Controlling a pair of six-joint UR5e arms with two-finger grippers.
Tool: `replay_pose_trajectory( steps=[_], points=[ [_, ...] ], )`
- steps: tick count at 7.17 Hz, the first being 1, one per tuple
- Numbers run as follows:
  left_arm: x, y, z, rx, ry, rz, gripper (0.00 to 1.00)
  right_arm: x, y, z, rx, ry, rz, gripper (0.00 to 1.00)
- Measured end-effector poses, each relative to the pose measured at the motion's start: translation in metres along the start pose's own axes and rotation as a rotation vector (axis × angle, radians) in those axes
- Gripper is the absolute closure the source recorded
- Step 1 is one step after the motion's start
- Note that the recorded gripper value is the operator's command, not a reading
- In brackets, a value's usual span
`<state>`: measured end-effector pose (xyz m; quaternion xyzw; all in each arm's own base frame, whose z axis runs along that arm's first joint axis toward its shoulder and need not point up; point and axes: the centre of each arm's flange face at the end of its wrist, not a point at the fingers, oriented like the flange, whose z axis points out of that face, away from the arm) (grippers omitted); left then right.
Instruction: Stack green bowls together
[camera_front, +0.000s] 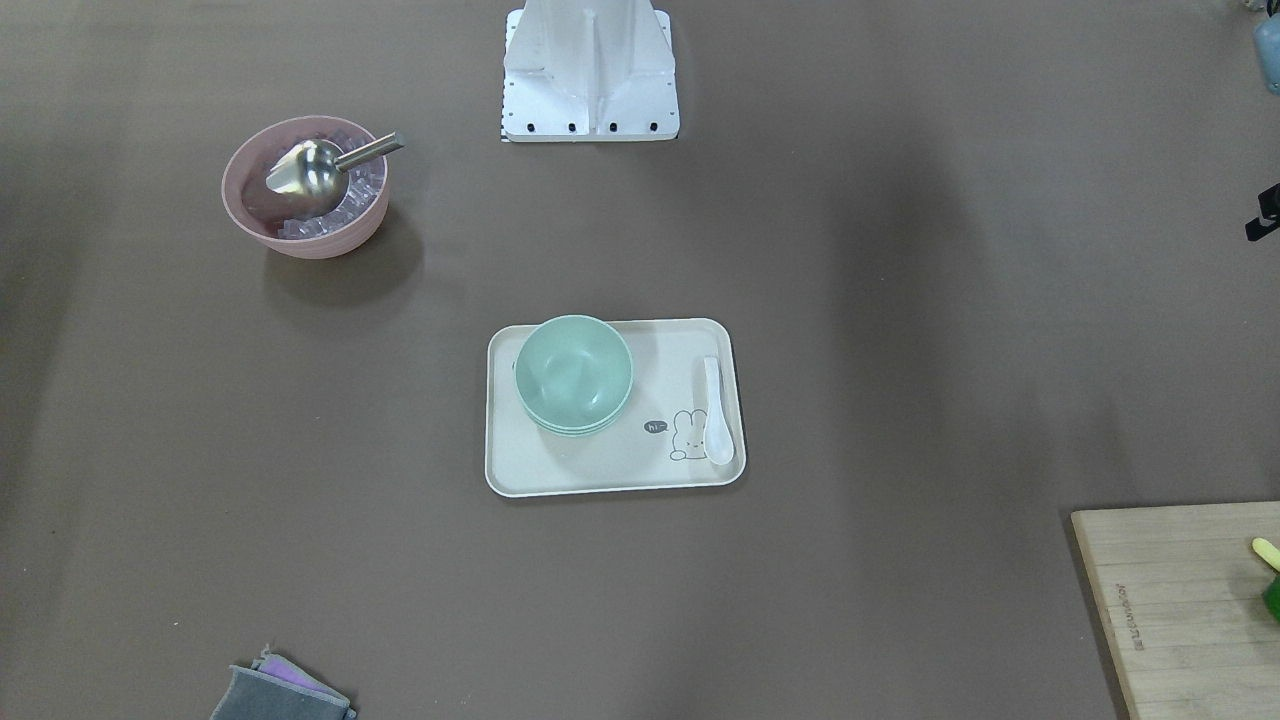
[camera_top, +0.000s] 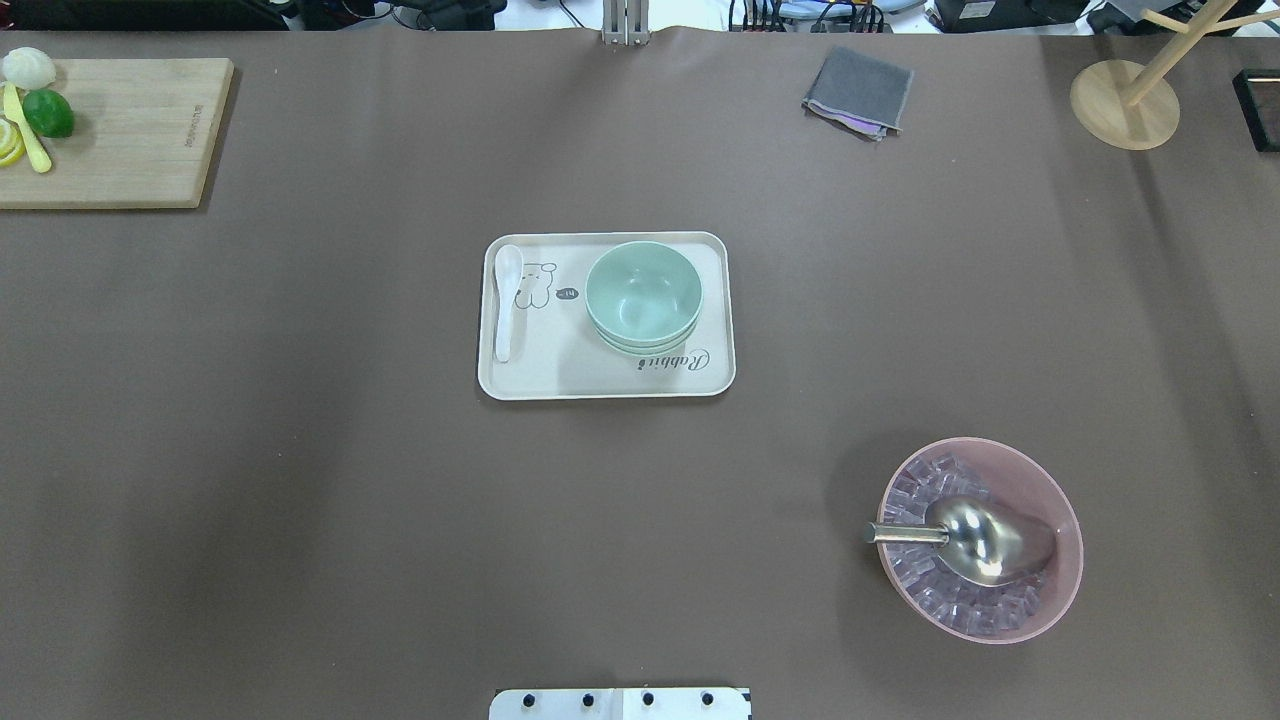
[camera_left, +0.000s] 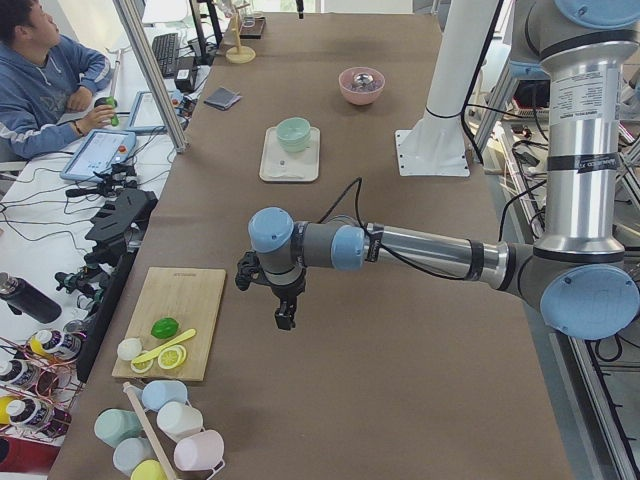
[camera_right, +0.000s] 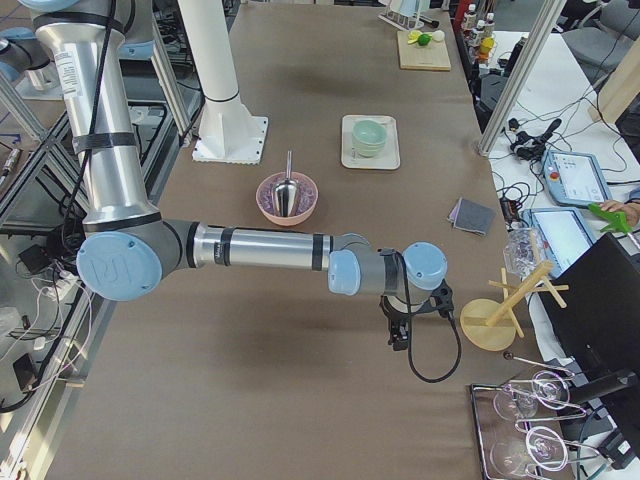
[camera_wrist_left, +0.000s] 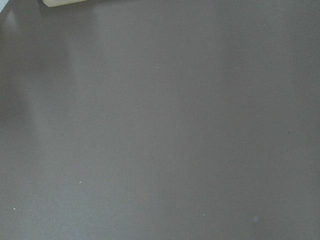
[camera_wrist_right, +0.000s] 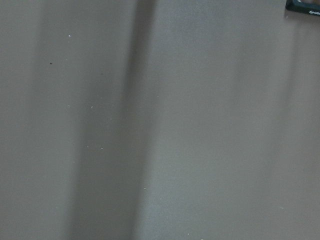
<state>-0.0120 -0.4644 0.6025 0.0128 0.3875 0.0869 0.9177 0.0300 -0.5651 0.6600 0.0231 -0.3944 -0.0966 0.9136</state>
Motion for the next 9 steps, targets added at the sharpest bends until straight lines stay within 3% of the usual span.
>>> replay_pose_trajectory(
  steps=[3, 9],
  points=[
    [-0.005, 0.019, -0.008, 0.066, 0.013, 0.007, 0.02, -0.008, -0.008, 0.008, -0.011, -0.002, -0.014, 0.00],
    [0.008, 0.004, -0.029, 0.166, 0.014, 0.007, 0.02, -0.008, -0.008, 0.005, -0.002, -0.025, -0.006, 0.00]
  ],
)
